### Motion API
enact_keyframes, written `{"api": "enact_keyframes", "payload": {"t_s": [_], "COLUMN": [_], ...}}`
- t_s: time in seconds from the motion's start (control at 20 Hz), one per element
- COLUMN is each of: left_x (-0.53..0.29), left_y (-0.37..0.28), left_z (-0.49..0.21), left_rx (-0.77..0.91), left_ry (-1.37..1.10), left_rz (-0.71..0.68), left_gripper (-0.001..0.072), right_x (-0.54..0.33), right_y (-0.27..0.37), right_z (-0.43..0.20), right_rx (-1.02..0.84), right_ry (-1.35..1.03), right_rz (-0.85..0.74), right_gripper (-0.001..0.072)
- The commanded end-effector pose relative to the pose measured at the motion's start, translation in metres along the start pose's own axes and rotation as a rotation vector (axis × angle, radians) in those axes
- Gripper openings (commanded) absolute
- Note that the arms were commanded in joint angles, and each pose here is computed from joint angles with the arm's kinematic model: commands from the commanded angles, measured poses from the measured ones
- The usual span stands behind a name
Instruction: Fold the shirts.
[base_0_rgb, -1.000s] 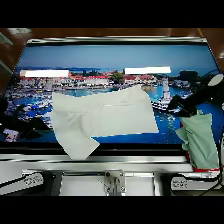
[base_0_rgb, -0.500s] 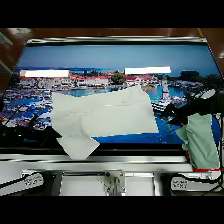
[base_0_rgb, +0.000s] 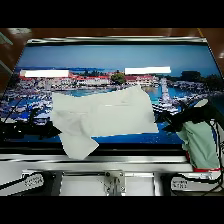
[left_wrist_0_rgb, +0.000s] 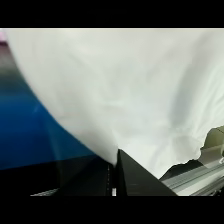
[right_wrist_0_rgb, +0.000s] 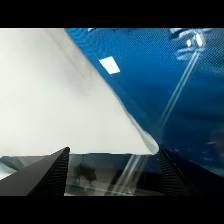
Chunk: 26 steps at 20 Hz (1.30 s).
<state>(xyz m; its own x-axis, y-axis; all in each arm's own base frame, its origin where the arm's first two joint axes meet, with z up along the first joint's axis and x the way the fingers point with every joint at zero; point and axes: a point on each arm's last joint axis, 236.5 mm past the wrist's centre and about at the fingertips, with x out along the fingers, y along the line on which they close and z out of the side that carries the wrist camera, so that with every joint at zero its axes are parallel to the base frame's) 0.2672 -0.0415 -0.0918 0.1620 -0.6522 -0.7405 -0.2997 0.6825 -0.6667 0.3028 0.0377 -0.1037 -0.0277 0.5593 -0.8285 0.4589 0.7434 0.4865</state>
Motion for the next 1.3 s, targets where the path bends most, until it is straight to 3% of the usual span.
{"api": "enact_keyframes", "payload": {"t_s": [0.0, 0.2, 0.3, 0.35, 0.5, 0.6, 0.8, 1.0, 1.1, 1.25], "left_x": [-0.008, -0.017, -0.027, -0.036, -0.088, -0.157, -0.347, -0.477, -0.501, -0.479], "left_y": [-0.01, -0.017, -0.026, -0.033, -0.076, -0.133, -0.304, -0.405, -0.415, -0.403], "left_z": [0.001, 0.006, 0.016, 0.023, 0.055, 0.076, 0.03, -0.099, -0.146, -0.17], "left_rx": [0.04, 0.072, 0.107, 0.134, 0.291, 0.477, 0.913, 1.053, 1.02, 0.978], "left_ry": [-0.009, -0.041, -0.072, -0.095, -0.244, -0.445, -1.0, -1.463, -1.574, -1.494], "left_rz": [-0.011, -0.007, -0.004, -0.002, 0.022, 0.064, 0.164, 0.231, 0.239, 0.243], "left_gripper": [0.0043, 0.0043, 0.0042, 0.0042, 0.0041, 0.0041, 0.0041, 0.0041, 0.0041, 0.0041], "right_x": [0.024, 0.046, 0.048, 0.046, 0.004, -0.062, -0.288, -0.482, -0.514, -0.505], "right_y": [0.005, 0.02, 0.028, 0.037, 0.089, 0.148, 0.266, 0.279, 0.264, 0.241], "right_z": [-0.001, -0.005, -0.009, -0.01, 0.0, 0.005, -0.035, -0.151, -0.2, -0.236], "right_rx": [-0.007, -0.019, -0.027, -0.036, -0.226, -0.492, -0.952, -0.909, -0.883, -0.878], "right_ry": [-0.033, -0.023, -0.011, -0.012, -0.124, -0.293, -0.929, -1.499, -1.602, -1.579], "right_rz": [0.002, -0.015, 0.005, 0.039, 0.159, 0.232, 0.186, 0.042, -0.009, -0.064], "right_gripper": [0.0695, 0.0669, 0.018, 0.0077, 0.0072, 0.0072, 0.0072, 0.0072, 0.0072, 0.0072]}}
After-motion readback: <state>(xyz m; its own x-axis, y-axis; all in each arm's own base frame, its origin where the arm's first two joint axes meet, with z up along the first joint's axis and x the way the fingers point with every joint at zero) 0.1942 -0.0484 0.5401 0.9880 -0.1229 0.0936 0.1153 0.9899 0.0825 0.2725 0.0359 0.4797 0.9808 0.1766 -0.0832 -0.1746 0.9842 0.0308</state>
